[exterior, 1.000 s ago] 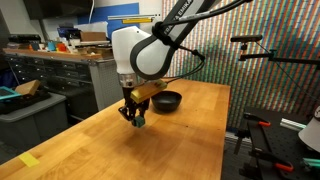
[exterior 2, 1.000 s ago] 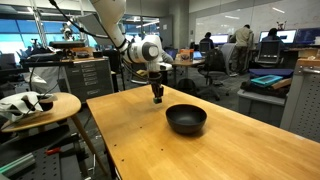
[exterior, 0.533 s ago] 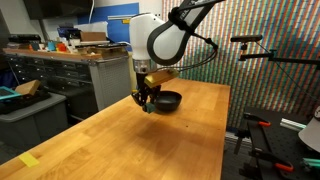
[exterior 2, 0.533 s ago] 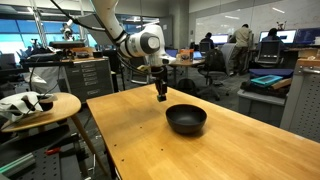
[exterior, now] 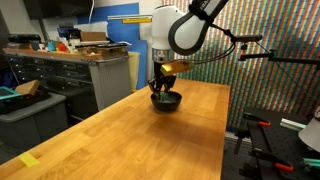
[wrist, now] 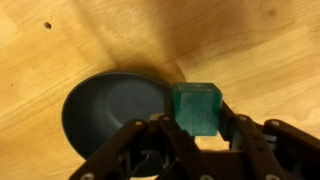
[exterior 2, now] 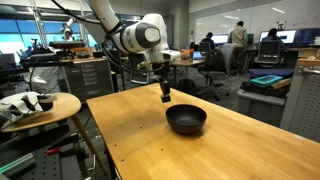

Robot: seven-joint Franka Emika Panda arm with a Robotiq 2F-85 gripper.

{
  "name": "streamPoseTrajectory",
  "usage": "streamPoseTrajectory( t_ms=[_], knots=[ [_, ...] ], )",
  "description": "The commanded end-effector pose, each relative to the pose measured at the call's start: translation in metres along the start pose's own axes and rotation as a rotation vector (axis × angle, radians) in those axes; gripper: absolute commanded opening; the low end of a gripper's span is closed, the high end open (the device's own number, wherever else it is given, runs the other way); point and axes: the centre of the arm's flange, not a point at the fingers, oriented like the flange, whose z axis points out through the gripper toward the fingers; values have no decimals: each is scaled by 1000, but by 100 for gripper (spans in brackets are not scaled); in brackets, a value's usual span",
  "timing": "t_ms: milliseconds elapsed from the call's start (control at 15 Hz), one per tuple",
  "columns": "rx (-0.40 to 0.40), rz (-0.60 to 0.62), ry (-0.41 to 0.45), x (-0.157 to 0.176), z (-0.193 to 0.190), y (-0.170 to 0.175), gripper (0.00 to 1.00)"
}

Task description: Put the block in the bowl

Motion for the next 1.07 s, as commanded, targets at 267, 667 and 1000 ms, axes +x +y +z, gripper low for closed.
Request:
streamPoseTrajectory(
  t_ms=[267,667,1000],
  knots=[
    [19,160,46,8,-9,72,17],
    [30,211,20,33,15,97,17],
    [35,220,8,45,36,96,17]
  ],
)
